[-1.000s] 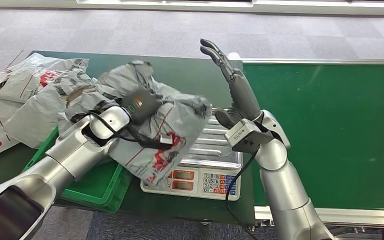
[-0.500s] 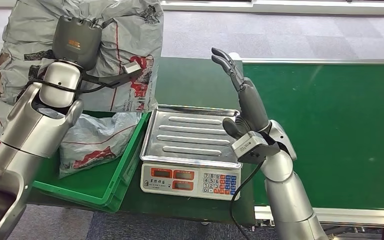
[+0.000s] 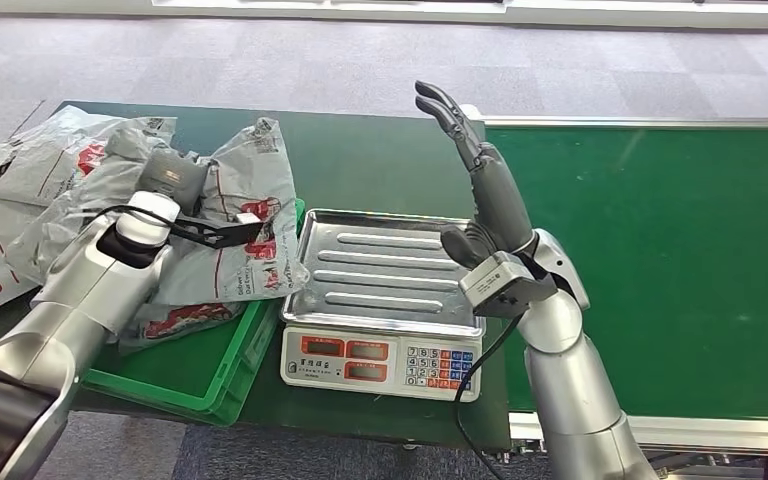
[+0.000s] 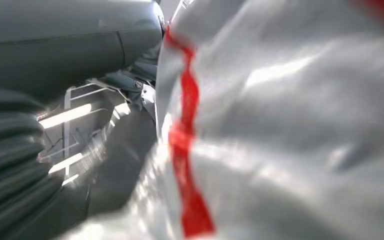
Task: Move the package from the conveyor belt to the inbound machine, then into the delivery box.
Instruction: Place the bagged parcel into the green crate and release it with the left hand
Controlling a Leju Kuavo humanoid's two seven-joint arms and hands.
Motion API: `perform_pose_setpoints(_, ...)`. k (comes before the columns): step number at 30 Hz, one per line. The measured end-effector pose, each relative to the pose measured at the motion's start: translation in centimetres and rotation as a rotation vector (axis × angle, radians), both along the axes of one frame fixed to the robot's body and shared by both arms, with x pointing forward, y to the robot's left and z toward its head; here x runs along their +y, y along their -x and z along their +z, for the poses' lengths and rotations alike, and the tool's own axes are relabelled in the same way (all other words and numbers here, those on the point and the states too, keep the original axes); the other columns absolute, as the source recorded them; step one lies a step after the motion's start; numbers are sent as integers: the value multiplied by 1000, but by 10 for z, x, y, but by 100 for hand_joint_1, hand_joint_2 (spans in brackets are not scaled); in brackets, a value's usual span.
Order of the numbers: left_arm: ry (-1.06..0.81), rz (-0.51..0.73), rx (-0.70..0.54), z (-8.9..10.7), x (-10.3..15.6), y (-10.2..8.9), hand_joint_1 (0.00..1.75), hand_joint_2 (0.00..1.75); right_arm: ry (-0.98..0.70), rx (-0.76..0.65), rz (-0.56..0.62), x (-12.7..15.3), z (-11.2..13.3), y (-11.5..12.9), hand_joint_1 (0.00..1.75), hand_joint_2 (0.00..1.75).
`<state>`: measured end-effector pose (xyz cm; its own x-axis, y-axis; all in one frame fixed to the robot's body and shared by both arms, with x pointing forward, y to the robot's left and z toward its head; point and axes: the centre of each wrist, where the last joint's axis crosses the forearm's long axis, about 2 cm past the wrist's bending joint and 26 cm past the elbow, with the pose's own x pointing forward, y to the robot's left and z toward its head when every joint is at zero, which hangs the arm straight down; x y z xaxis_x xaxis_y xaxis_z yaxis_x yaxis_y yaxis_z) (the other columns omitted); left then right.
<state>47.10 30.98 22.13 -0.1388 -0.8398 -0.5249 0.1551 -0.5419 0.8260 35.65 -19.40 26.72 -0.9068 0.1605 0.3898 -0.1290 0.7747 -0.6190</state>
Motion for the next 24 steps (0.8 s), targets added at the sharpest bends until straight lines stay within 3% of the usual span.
perform_pose_setpoints(6, -11, 42, 49, -12, 3, 2, 0, 0, 1, -2, 1, 1, 8, -5, 0, 0)
perform_pose_setpoints(11, 33, -35, -81, -2, 0, -1, 0, 0, -3, 4, 1, 1, 7, -6, 0, 0)
perform_pose_setpoints(24, 71, -80, -172, 8, -5, -3, 0, 0, -5, 8, -2, 1, 5, -5, 0, 0)
